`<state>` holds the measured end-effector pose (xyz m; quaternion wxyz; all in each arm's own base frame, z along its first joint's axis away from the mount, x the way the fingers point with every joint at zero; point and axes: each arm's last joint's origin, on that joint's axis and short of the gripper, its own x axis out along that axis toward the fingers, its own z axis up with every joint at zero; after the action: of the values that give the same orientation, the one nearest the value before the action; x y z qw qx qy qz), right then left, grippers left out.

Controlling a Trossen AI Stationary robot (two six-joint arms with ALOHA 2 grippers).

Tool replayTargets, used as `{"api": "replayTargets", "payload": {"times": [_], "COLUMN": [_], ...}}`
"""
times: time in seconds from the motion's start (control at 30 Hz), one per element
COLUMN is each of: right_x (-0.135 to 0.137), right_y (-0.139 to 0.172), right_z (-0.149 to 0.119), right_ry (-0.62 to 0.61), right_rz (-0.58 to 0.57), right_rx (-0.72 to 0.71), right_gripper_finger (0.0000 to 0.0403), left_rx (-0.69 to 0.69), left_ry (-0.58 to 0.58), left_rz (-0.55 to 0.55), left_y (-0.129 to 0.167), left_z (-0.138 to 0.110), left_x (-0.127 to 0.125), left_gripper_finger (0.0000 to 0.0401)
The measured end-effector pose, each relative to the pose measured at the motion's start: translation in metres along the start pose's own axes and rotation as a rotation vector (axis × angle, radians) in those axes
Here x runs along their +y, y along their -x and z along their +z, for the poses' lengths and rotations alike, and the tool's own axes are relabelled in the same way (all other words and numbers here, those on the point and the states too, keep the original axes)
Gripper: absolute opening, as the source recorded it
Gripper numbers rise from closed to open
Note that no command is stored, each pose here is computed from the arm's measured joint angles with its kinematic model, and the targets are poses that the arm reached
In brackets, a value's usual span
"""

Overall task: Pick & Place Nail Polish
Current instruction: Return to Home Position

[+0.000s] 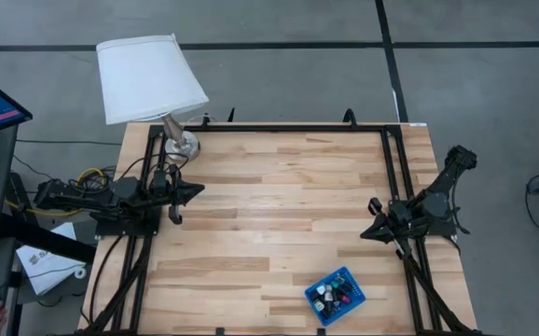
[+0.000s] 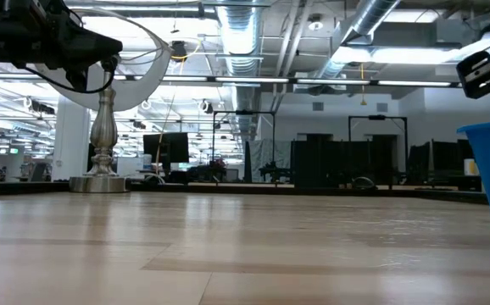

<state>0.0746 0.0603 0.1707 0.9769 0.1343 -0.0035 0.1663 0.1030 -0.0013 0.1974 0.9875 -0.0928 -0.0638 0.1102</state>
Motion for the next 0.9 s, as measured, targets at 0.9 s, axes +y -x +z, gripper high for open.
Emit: {"api": "replayTargets", "payload": {"times": [0.9], "right_x": [0.0], "right_y": [0.0], "right_z": [0.0], "right_ry": [0.0], "right_rz": [0.0], "right_rx": [0.0], "right_gripper_finger": [0.0], "left_rx": [-0.01], "left_ry": [0.003], "left_rz": [-0.001], "left_y": [0.0], "left_z": [0.001], "left_x": [-0.0001], "left_gripper_finger": [0.0]}}
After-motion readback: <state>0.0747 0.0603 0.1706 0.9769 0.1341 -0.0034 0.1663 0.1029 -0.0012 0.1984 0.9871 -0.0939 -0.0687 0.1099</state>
